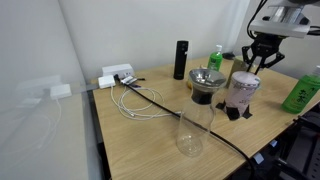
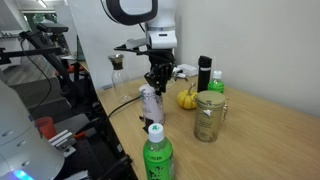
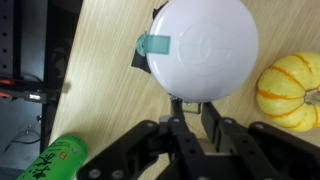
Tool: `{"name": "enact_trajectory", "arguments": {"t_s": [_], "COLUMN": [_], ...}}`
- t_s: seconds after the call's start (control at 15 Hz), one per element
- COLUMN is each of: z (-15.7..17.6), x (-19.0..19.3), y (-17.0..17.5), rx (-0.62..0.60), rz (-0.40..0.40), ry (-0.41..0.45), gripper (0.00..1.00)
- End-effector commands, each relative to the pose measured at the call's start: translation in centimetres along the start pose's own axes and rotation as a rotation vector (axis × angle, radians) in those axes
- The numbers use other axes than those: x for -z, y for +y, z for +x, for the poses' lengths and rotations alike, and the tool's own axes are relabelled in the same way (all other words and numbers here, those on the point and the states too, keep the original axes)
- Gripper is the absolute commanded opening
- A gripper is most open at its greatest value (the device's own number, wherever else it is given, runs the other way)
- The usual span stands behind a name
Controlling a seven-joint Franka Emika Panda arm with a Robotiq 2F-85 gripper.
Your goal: Lift the lid of the white bowl
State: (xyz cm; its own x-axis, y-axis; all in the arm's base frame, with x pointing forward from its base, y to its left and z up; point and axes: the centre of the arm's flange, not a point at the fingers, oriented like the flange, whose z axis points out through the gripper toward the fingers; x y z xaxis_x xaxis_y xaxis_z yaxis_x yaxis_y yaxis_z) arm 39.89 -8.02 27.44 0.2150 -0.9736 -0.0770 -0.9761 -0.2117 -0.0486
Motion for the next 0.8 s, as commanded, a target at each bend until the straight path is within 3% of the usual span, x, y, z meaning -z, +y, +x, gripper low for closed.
{"name": "enact_trajectory", "arguments": {"t_s": [0.0,0.73], "z": [-0.60,-0.91], "x": [0.49,1.09], "y": [0.28,0.22], "rx": [0.010,0.026], "rz": [-0.001,-0.002], "ry": [-0.002,0.020], "gripper": [0.04,0.06]}}
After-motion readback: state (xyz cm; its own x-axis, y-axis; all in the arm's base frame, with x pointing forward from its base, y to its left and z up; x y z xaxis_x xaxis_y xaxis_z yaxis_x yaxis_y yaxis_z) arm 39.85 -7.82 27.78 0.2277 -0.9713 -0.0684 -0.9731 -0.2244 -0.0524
